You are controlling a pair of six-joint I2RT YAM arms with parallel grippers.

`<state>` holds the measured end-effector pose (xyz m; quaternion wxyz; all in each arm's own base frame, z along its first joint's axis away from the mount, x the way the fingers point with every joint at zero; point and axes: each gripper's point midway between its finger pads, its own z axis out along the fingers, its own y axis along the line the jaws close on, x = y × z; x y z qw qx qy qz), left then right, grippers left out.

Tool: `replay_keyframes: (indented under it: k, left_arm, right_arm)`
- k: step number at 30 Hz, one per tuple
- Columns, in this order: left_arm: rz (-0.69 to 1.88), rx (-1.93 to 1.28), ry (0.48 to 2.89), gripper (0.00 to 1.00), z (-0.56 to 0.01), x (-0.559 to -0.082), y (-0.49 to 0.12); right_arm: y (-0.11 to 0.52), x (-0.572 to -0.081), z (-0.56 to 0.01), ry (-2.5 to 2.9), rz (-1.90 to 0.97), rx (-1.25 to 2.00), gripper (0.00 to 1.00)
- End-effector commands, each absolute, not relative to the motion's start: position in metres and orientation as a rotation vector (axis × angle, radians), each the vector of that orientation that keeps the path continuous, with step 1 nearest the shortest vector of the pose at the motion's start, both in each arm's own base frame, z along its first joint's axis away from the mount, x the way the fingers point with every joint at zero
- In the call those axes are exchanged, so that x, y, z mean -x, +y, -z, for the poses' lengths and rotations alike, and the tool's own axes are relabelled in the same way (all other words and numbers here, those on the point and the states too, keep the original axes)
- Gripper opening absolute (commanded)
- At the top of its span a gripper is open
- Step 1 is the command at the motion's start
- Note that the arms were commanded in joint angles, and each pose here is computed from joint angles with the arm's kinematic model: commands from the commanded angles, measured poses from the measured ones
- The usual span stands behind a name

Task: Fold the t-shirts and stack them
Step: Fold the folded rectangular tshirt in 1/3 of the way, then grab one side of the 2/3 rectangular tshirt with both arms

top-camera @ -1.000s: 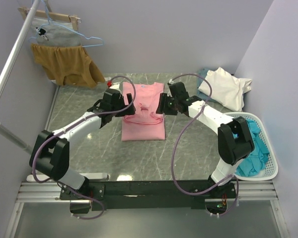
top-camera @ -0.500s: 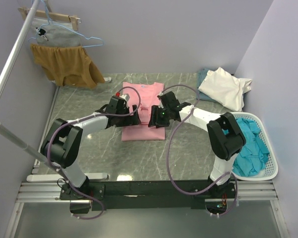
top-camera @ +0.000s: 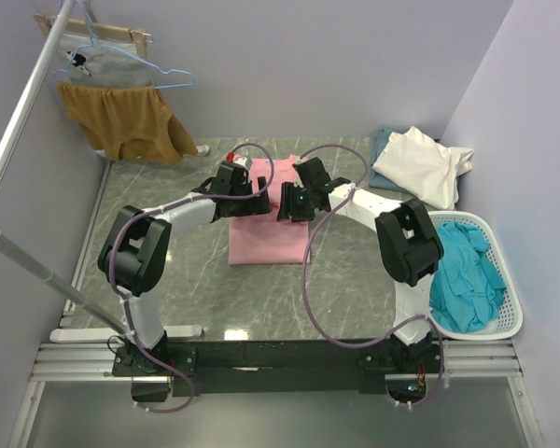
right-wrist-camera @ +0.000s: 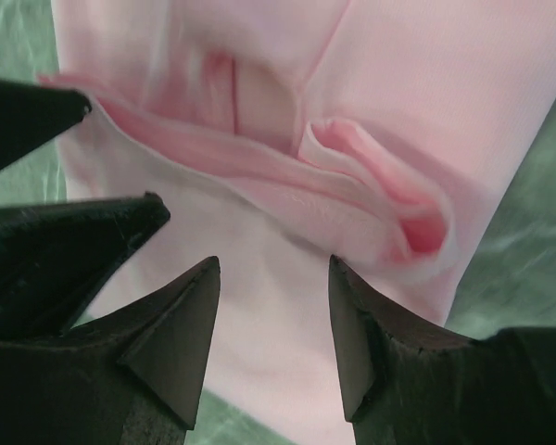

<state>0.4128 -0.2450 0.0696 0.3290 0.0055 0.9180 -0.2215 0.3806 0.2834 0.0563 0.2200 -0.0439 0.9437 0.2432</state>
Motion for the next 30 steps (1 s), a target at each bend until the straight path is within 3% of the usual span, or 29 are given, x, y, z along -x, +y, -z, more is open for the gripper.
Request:
replay_keyframes:
  k: [1, 9, 14, 18, 30]
  left_arm:
    - [0.504, -0.030, 2.350, 1.00, -0.074, -0.439, -0.242]
    - [0.378, -0.004, 2.279, 0.99, -0.091, -0.454, -0.222]
    - [0.282, 0.085, 2.158, 1.00, -0.138, -0.442, -0.189]
    - [0.245, 0.122, 2.210, 0.99, -0.131, -0.414, -0.173]
    - [0.469, 0.159, 2.329, 1.00, -0.067, -0.317, -0.167]
  right_arm:
    - [0.276, -0.421, -0.066, 2.539, -0.599, 0.118, 0.57]
    - [0.248, -0.470, -0.096, 2.431, -0.390, 0.070, 0.58]
    - [0.206, -0.461, -0.117, 2.359, -0.246, 0.007, 0.61]
    - [0.189, -0.423, -0.095, 2.445, -0.256, 0.005, 0.62]
    - [0.207, -0.312, -0.051, 2.586, -0.679, -0.010, 0.63]
